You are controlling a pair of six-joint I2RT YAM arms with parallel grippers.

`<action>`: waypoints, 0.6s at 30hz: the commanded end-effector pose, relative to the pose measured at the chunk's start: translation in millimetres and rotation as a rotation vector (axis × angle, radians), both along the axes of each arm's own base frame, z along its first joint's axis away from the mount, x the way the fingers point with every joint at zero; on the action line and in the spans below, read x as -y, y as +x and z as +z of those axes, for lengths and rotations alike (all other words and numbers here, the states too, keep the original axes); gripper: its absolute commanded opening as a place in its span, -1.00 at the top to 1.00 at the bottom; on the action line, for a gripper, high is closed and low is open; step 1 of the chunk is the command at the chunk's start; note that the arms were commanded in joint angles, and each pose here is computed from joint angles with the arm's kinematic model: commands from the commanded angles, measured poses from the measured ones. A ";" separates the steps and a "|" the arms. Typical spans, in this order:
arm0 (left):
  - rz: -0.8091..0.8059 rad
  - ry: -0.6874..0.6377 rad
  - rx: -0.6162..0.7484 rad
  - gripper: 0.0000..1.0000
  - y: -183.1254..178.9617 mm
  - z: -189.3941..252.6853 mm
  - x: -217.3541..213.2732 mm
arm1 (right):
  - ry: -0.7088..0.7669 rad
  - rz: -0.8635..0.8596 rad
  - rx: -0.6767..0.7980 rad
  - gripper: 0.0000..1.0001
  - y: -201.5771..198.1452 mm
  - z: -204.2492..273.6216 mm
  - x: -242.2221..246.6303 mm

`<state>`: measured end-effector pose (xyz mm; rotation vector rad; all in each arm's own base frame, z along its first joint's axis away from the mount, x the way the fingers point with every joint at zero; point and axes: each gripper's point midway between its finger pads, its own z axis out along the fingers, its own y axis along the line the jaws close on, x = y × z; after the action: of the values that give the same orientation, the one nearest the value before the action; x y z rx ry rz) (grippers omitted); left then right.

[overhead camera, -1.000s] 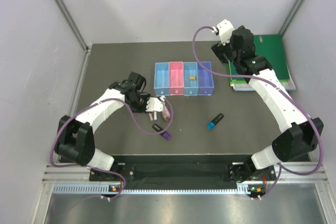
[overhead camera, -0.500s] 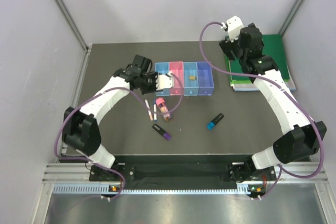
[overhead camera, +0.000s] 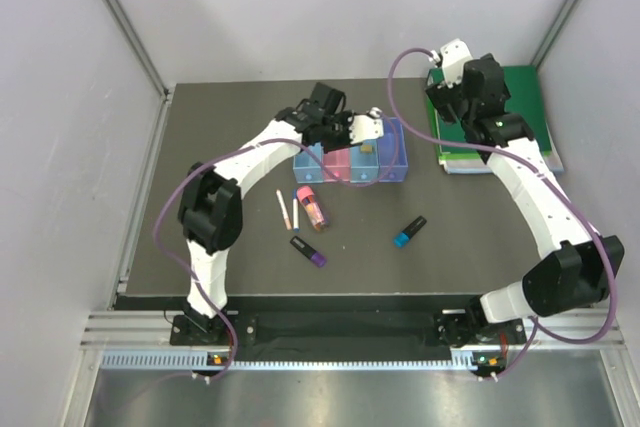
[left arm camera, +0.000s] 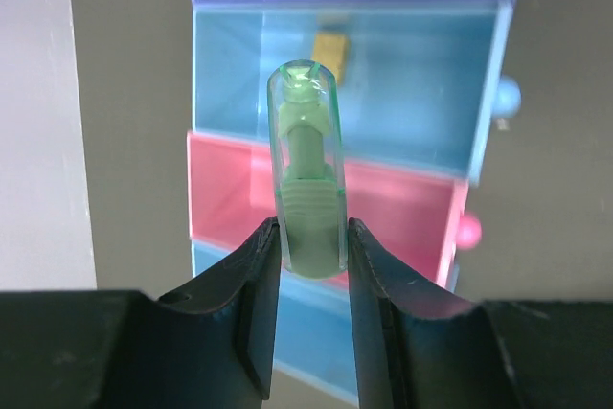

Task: Sort the stationery into containers
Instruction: Place the stationery in the storage box.

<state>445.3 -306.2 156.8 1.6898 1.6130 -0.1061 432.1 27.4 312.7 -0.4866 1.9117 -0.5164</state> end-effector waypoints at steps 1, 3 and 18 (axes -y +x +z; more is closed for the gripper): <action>0.063 -0.075 0.014 0.93 13.5 13.8 25.8 | 0.040 -0.032 0.097 -0.82 -10.1 27.7 11.8; 0.104 -0.086 0.006 0.95 16.6 7.3 30.8 | 0.044 -0.029 0.098 -0.82 -11.1 27.1 12.3; 0.333 -0.154 -0.154 1.00 25.4 -25.1 44.2 | 0.094 -0.084 0.128 -0.82 -24.1 26.1 33.0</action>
<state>460.1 -343.2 121.7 1.4369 1.8809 -0.1694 413.5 2.3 316.1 -0.3863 1.8993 -0.5158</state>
